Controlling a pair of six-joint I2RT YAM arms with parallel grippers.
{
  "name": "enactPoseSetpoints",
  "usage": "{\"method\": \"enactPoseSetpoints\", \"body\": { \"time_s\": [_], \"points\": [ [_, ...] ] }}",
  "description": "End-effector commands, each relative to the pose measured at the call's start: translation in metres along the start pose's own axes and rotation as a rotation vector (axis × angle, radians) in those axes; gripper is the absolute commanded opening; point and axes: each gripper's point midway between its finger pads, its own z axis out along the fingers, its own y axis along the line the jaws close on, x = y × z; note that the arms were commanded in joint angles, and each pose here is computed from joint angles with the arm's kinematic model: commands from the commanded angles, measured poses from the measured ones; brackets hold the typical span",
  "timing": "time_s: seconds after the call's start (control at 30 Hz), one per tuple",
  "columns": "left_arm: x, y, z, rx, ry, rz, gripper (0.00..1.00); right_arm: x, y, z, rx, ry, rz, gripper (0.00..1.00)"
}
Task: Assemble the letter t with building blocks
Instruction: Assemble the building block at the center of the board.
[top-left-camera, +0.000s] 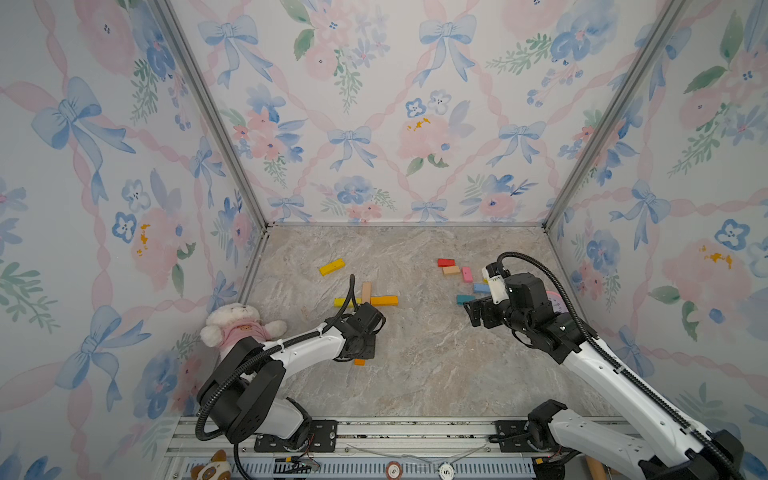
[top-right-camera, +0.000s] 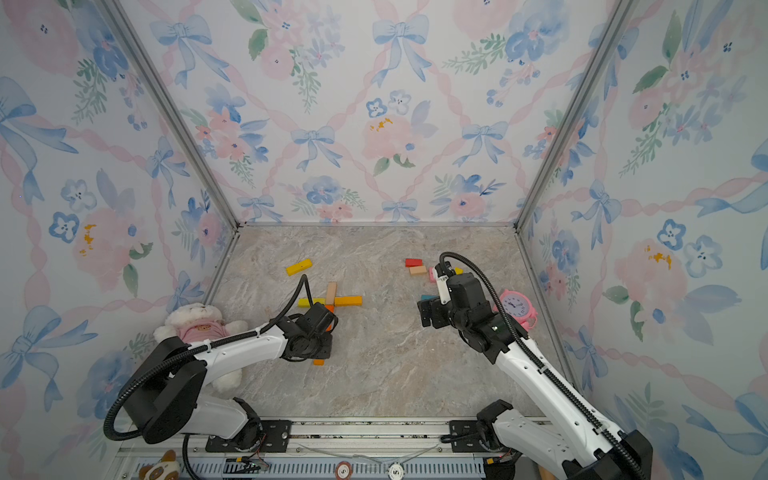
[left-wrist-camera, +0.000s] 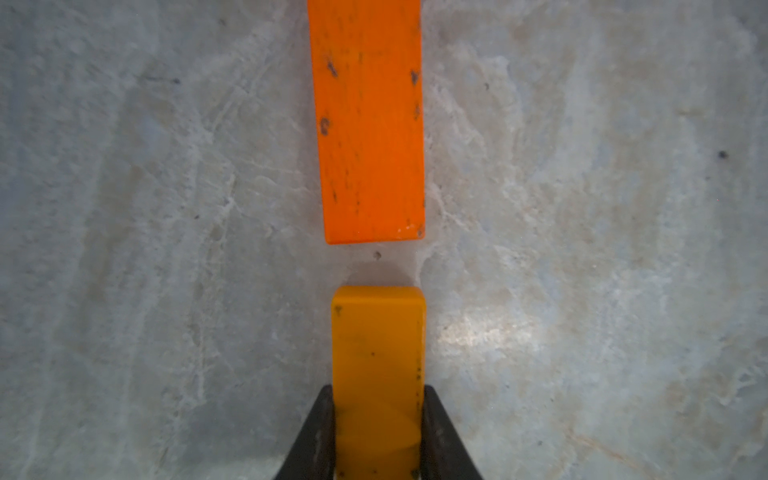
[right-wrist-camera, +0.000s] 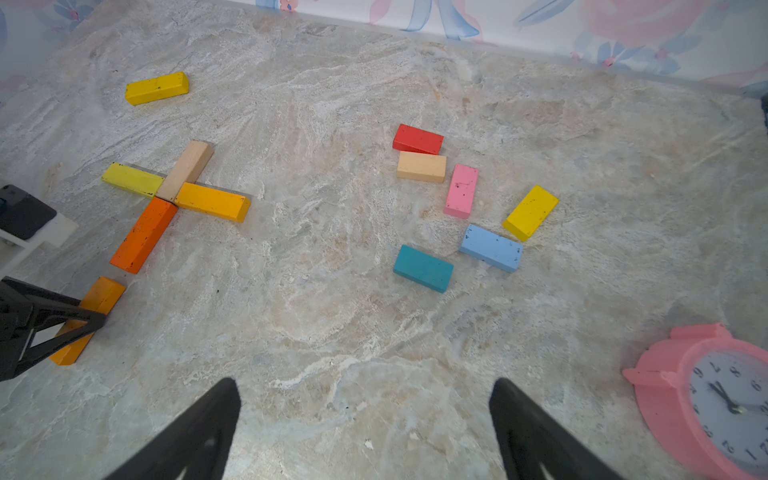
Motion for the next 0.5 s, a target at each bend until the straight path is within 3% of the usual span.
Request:
{"method": "enactPoseSetpoints", "body": {
  "time_s": [0.0, 0.47],
  "points": [
    [0.0071, 0.0059, 0.0061, -0.036, 0.031, 0.014, 0.30, -0.0007, 0.0014, -0.0044, 0.004, -0.003, -0.017, 0.96],
    [-0.0001, 0.0045, 0.0106, -0.045, 0.032, 0.035, 0.30, -0.0011, 0.0016, -0.0036, 0.003, -0.004, -0.017, 0.96]
  ]
}}
